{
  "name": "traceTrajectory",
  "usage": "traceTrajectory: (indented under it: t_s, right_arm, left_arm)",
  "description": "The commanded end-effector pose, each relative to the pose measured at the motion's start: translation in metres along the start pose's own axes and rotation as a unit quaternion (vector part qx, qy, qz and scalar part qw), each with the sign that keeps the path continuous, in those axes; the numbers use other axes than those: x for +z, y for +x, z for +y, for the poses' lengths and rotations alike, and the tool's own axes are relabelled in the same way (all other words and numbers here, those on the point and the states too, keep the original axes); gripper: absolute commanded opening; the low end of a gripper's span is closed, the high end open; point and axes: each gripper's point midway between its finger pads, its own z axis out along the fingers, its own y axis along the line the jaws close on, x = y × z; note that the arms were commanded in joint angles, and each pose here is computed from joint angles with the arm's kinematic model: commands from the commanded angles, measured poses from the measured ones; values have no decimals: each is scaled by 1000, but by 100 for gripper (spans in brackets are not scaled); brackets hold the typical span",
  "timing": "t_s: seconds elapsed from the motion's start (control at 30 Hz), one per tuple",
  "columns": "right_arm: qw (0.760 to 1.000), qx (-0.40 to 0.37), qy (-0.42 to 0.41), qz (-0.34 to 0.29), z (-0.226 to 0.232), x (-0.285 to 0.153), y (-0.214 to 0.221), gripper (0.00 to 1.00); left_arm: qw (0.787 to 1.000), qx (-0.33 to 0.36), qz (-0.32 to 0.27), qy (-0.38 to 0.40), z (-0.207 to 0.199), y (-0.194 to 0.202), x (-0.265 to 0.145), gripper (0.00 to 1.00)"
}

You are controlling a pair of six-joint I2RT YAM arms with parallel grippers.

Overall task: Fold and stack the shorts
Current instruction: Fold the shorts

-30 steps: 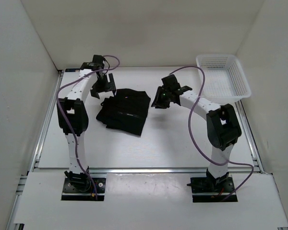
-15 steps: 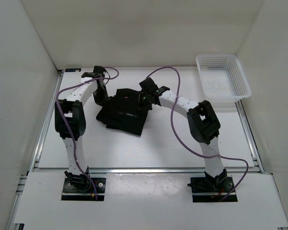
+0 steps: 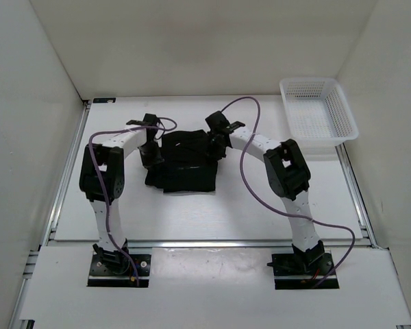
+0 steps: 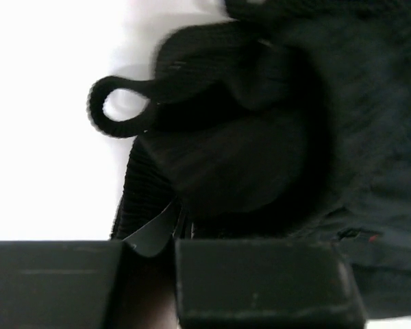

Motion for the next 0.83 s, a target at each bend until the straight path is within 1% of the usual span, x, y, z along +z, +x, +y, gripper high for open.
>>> traceTrajectory:
  t_s: [0.0, 0.03, 0.07, 0.1, 0.13, 0.17, 0.2, 0.23, 0.27, 0.3, 0.33, 0.4, 0.43, 0.47, 0.5, 0.53, 0.57, 0.6, 0.63, 0.67, 0.73, 0.77, 0.8]
  right_arm:
    - [999, -33, 13, -38, -8, -43, -8, 35]
    - [997, -51, -6, -66, 0, -56, -19, 45]
    - [993, -62, -28, -97, 11, -87, -31, 58]
    - [991, -72, -37, -111, 16, -101, -37, 75]
    - [985, -88, -53, -137, 25, -132, -46, 93]
    - [983, -92, -48, -152, 23, -145, -51, 98]
    - [981, -90, -43, -164, 22, -158, -54, 100]
    - [979, -91, -32, -178, 15, -171, -60, 100]
    - [977, -88, -23, -191, 9, -191, -58, 100]
    - [975, -83, 2, -205, -2, -201, -60, 100]
    - [972, -75, 14, -222, -13, -221, -62, 100]
    - [974, -69, 59, -209, -44, -226, -45, 100]
    - [971, -61, 68, -222, -57, -244, -42, 100]
    - [968, -46, 93, -230, -75, -250, -39, 100]
    - [970, -49, 119, -206, -95, -243, -17, 100]
    - [967, -40, 118, -224, -105, -259, -13, 100]
    - [967, -29, 131, -218, -119, -263, -3, 100]
    - [961, -21, 136, -240, -130, -278, 1, 100]
    - [963, -19, 154, -222, -145, -271, 20, 100]
    - [961, -9, 164, -224, -155, -274, 26, 100]
    - [957, -2, 171, -235, -167, -287, 40, 100]
    - [956, 0, 187, -226, -181, -282, 51, 100]
    - [955, 4, 189, -229, -187, -287, 57, 100]
  left_arm:
    - [999, -9, -26, 30, -7, 11, -39, 12]
    - [999, -10, -38, 37, -9, 7, -53, 19]
    - [998, -11, -55, 36, -7, 2, -67, 28]
    - [996, -13, -84, 37, -5, -5, -90, 39]
    - [994, -14, -99, 40, -5, -11, -112, 65]
    - [993, -16, -113, 40, -4, -16, -127, 78]
    - [990, -14, -134, 39, -1, -19, -146, 87]
    - [988, -15, -147, 40, 1, -21, -159, 93]
    - [986, -17, -159, 42, 3, -22, -176, 95]
    - [984, -19, -171, 40, 6, -22, -186, 100]
    - [980, -26, -191, 45, 13, -23, -203, 100]
    - [975, -29, -212, 52, 18, -18, -219, 100]
    - [968, -33, -240, 62, 23, -13, -238, 100]
    - [967, -41, -242, 62, 29, -7, -237, 100]
    - [963, -43, -257, 71, 30, -5, -243, 100]
    - [953, -51, -285, 88, 35, 4, -260, 100]
    - [955, -51, -281, 86, 40, 14, -252, 100]
    - [950, -63, -291, 91, 45, 17, -255, 100]
    - [943, -63, -309, 107, 48, 26, -266, 100]
    - [942, -68, -309, 109, 50, 32, -259, 100]
    - [936, -79, -323, 117, 58, 42, -263, 100]
    - [935, -83, -323, 119, 59, 45, -260, 100]
    - [934, -83, -326, 120, 60, 48, -260, 100]
